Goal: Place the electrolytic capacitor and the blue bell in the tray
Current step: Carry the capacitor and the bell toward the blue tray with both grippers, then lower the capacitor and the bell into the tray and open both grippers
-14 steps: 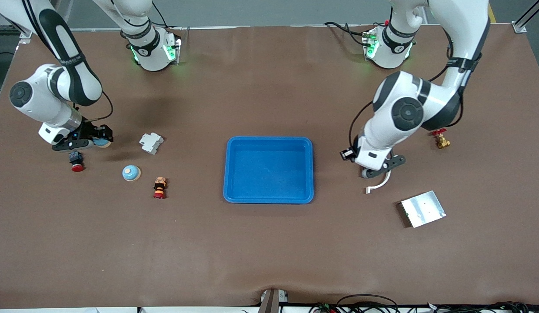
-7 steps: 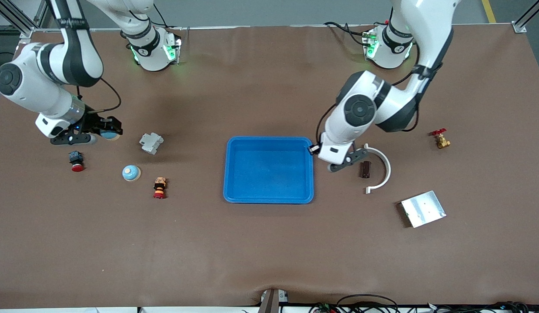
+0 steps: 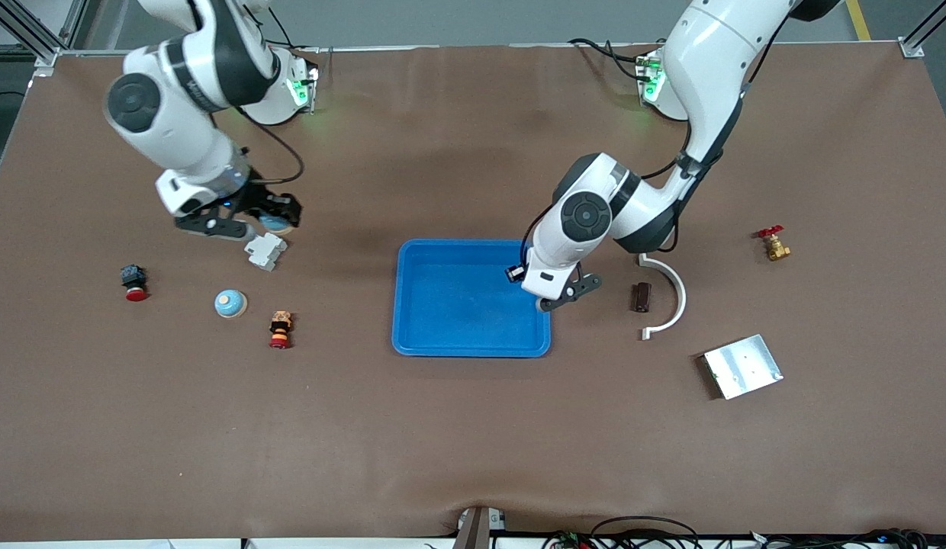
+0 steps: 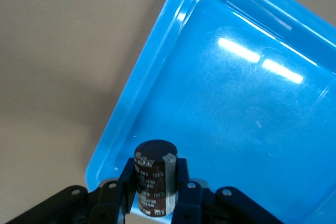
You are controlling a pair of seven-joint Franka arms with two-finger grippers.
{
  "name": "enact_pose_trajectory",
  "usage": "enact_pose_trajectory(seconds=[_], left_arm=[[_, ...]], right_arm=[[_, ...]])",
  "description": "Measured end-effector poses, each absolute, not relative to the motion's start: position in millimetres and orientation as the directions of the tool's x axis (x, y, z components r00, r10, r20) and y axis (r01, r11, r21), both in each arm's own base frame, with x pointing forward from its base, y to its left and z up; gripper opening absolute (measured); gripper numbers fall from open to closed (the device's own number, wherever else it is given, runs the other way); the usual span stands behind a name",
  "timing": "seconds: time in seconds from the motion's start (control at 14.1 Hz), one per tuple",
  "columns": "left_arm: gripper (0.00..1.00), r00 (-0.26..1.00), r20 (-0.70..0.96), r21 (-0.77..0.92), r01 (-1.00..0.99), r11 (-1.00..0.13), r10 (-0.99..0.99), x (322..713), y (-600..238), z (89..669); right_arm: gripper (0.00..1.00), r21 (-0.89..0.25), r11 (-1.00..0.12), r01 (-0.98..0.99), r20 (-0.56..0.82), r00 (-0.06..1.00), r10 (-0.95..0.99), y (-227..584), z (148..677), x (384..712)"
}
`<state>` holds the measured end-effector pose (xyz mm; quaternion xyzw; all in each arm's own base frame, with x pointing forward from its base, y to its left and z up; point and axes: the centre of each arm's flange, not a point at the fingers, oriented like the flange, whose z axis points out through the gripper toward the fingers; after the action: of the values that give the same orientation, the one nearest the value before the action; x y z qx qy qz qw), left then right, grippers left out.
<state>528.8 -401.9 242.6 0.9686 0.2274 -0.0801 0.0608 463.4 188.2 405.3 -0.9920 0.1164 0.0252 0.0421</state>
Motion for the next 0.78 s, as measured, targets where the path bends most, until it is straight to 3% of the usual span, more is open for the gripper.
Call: enact_pose_trajectory(seconds=[0.5,0.78], left_arm=[[0.34,0.880,-0.207,0.081,0.452,-0.888,0.428,533,-415,215],[0.34,0.878,-0.214,0.072,0.452,-0.889,0.429,530,-417,208]], right_arm=[[0.68,-0.111,-0.932,-0.345,-0.072,0.938,-0.339,283,374,481],[0.68,-0.063,-0.917,-0.394,-0.039,0.919,-0.392,340,330,491]])
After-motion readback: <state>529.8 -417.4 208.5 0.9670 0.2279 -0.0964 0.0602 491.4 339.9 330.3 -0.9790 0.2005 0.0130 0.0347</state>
